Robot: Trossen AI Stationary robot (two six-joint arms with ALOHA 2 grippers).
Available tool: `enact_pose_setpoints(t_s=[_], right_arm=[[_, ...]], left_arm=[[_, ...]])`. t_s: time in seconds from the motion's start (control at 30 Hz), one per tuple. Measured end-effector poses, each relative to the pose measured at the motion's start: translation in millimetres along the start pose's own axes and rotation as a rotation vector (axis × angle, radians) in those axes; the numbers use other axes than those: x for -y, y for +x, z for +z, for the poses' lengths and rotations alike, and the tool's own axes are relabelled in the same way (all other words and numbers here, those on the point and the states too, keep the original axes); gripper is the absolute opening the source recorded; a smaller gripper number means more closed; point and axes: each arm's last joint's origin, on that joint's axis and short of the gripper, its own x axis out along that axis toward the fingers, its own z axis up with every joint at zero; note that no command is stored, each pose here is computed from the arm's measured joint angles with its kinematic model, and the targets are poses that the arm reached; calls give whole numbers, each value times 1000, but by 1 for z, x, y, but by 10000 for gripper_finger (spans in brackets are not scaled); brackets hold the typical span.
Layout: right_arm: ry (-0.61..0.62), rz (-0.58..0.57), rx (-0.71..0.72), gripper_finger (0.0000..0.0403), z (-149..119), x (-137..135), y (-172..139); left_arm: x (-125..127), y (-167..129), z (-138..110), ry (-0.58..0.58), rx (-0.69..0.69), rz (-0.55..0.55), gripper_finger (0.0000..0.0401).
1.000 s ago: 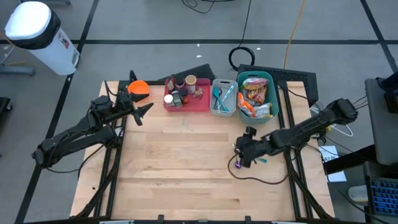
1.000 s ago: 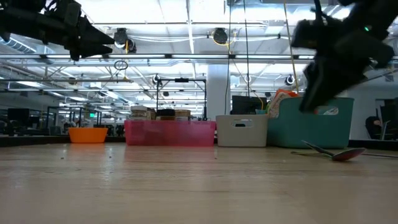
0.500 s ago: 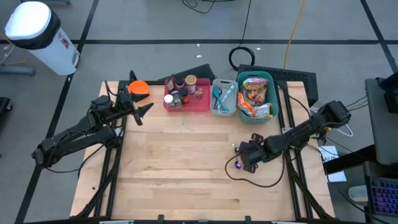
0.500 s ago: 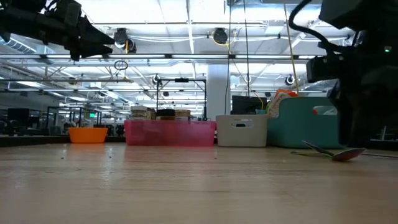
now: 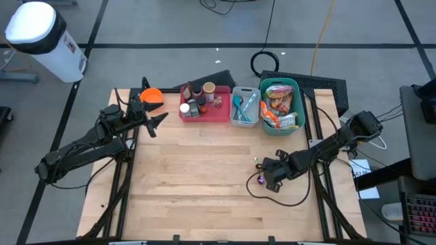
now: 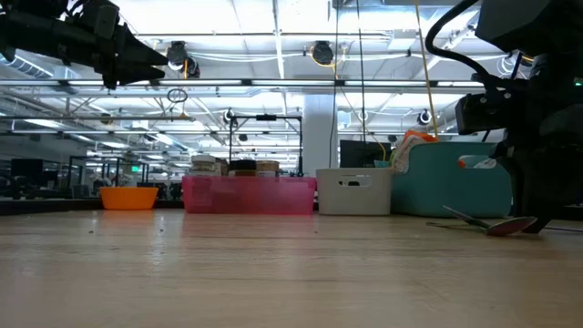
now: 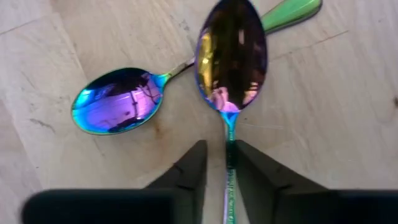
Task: Pick & Place Food Item
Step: Put the right purple spoon into the white bin
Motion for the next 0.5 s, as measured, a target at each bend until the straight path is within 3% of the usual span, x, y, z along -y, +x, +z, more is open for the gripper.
enact_pose_setpoints(t_s=[0.2,0.5], right_arm=[[0,1,0,10,-4,3,5],[62,-3,-1,4,-10,7,11]], left_arm=[[0,0,0,2,0,0,257],[0,0,0,1,0,0,257]])
